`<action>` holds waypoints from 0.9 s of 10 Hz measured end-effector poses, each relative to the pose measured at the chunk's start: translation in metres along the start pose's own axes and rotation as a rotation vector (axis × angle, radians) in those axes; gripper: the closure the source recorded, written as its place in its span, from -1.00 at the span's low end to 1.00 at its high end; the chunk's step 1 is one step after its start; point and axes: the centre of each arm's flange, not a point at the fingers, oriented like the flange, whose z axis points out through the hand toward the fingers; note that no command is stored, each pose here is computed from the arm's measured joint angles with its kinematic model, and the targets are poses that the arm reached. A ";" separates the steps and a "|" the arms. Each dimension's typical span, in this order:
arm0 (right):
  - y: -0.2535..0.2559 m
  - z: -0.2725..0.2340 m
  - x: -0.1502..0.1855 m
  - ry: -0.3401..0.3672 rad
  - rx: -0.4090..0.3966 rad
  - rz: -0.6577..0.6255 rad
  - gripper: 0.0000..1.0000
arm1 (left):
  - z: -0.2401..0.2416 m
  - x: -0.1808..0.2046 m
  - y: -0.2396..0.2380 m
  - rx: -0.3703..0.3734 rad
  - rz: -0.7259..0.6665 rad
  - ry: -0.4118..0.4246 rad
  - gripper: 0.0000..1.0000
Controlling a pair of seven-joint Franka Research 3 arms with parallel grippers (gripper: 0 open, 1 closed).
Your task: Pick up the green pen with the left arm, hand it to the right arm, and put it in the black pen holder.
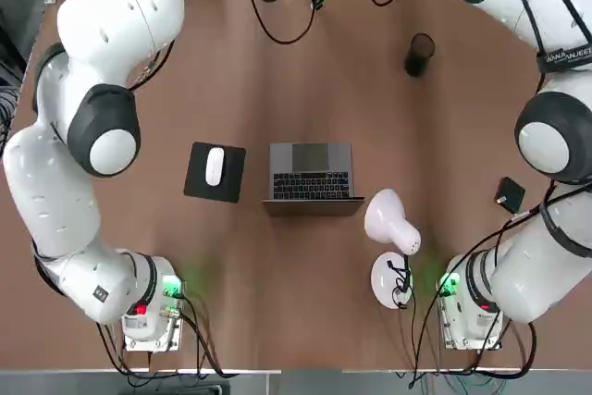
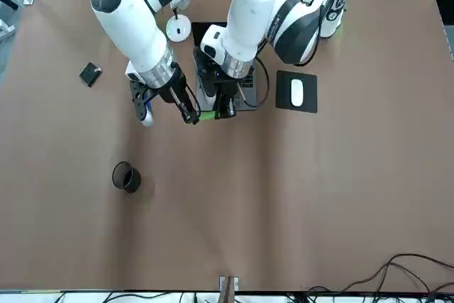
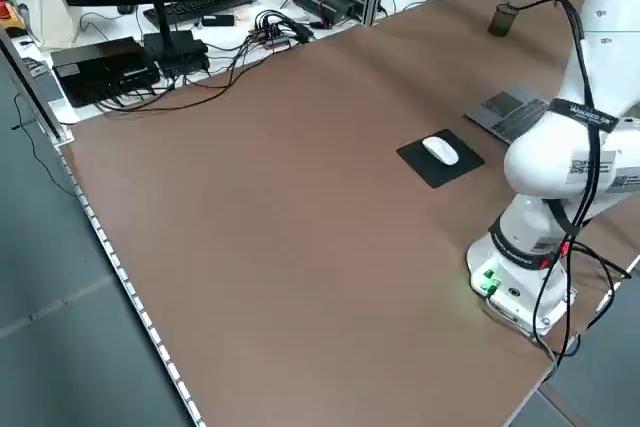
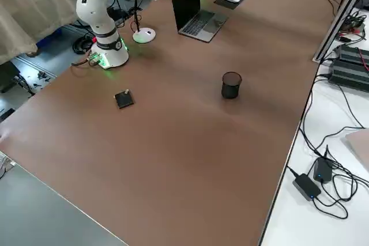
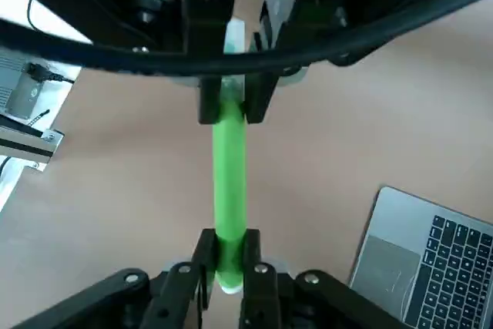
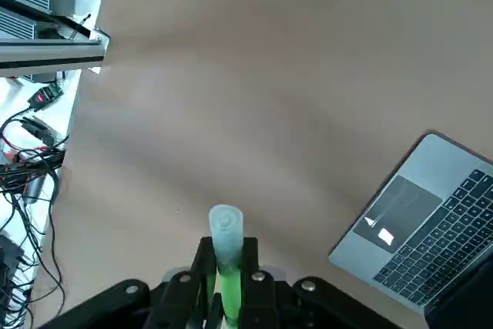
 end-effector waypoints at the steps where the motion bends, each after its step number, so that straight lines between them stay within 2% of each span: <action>1: 0.000 0.000 -0.001 0.000 0.001 -0.001 0.66 | -0.001 0.000 0.000 -0.001 0.000 -0.003 0.60; 2: 0.000 0.000 -0.001 -0.001 0.000 -0.001 0.66 | -0.001 -0.001 0.000 -0.005 -0.002 -0.012 0.57; 3: 0.000 0.000 0.000 0.001 0.001 -0.001 0.66 | -0.001 -0.001 0.000 -0.002 -0.002 -0.019 0.41; 6: -0.004 -0.009 0.027 0.019 0.016 -0.078 0.66 | -0.010 -0.001 -0.003 0.013 -0.008 -0.023 -0.43; 8: -0.006 -0.021 0.079 0.046 0.027 -0.277 0.66 | -0.039 -0.010 -0.012 0.020 -0.073 -0.062 -0.98; 9: -0.005 -0.028 0.112 0.065 0.029 -0.404 0.66 | -0.067 -0.022 -0.024 0.035 -0.165 -0.085 -1.00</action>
